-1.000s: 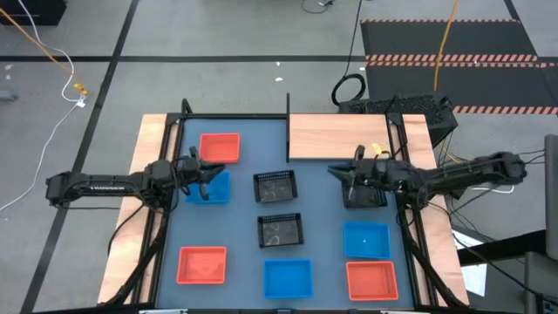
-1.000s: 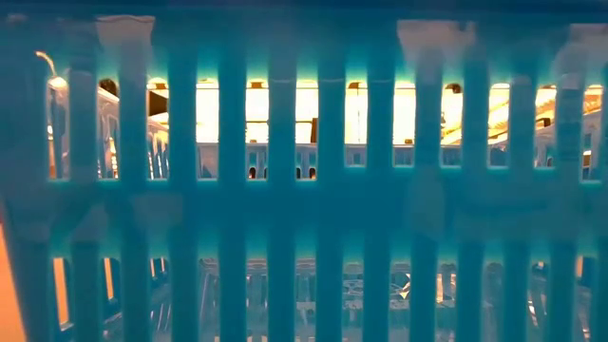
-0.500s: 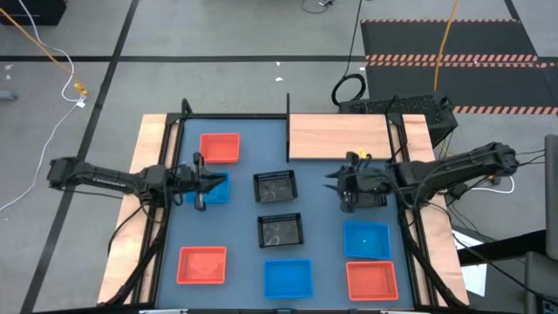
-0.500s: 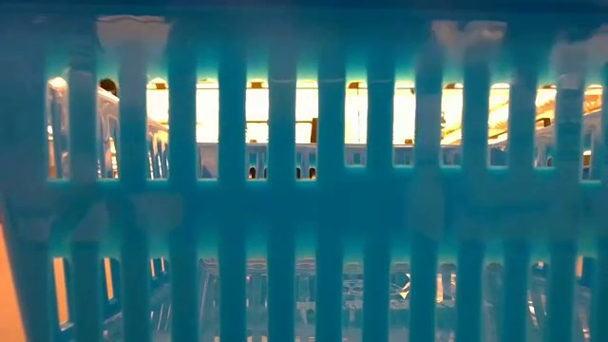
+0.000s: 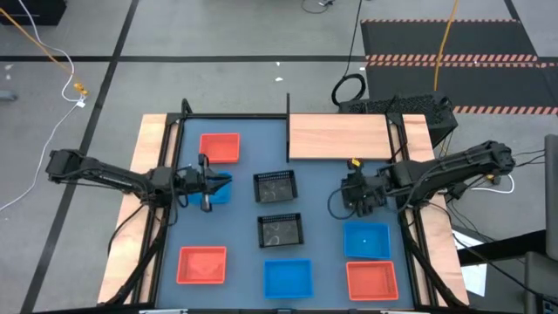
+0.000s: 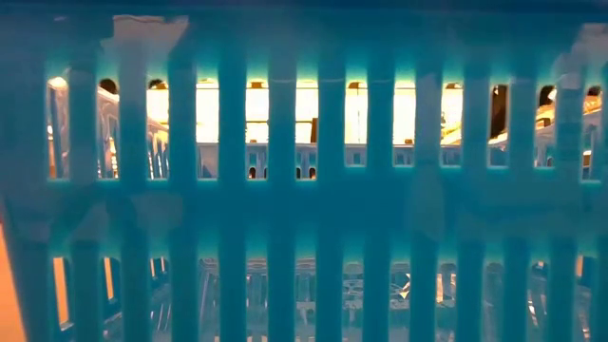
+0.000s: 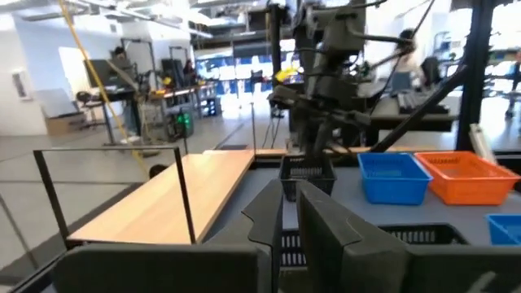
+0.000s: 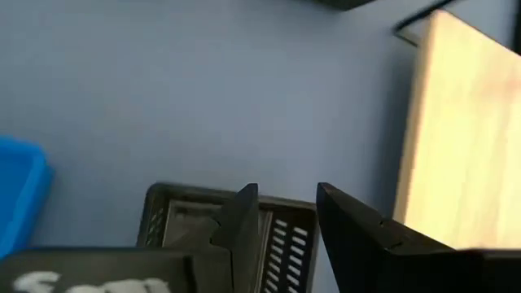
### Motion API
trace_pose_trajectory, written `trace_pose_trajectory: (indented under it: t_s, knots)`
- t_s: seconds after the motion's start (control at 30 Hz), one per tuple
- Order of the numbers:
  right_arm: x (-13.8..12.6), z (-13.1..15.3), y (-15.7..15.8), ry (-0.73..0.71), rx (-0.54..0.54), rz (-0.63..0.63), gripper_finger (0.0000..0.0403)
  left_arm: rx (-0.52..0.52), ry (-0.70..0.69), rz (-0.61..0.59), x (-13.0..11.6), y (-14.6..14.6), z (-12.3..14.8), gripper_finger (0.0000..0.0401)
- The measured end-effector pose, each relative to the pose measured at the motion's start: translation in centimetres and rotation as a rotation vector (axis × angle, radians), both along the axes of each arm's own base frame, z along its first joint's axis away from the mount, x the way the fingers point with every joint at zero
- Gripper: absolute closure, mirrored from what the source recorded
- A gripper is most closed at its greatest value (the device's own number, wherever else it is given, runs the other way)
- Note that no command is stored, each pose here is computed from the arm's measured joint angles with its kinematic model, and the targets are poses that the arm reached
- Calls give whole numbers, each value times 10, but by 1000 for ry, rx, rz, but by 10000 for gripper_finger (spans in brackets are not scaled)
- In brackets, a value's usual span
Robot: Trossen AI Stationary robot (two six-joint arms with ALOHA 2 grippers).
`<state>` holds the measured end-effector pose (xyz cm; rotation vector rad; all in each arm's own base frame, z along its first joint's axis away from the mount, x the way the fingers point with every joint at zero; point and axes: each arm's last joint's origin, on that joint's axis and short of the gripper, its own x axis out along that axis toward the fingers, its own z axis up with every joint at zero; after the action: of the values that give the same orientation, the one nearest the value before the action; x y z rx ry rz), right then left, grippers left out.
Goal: Stack baskets on shelf by color
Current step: Put the top right black basket on the shelf
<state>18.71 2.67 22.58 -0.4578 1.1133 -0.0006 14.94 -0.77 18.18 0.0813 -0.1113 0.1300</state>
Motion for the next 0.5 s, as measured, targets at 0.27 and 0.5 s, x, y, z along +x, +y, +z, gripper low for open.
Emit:
trace_pose_trajectory:
  t_s: [0.27,0.5]
  knots:
    - [28,24,20,67,-240,180,280,45,80,10,39,-5,16,326]
    - [58,55,35,-157,-326,163,280,66,197,8,68,-10,12,280]
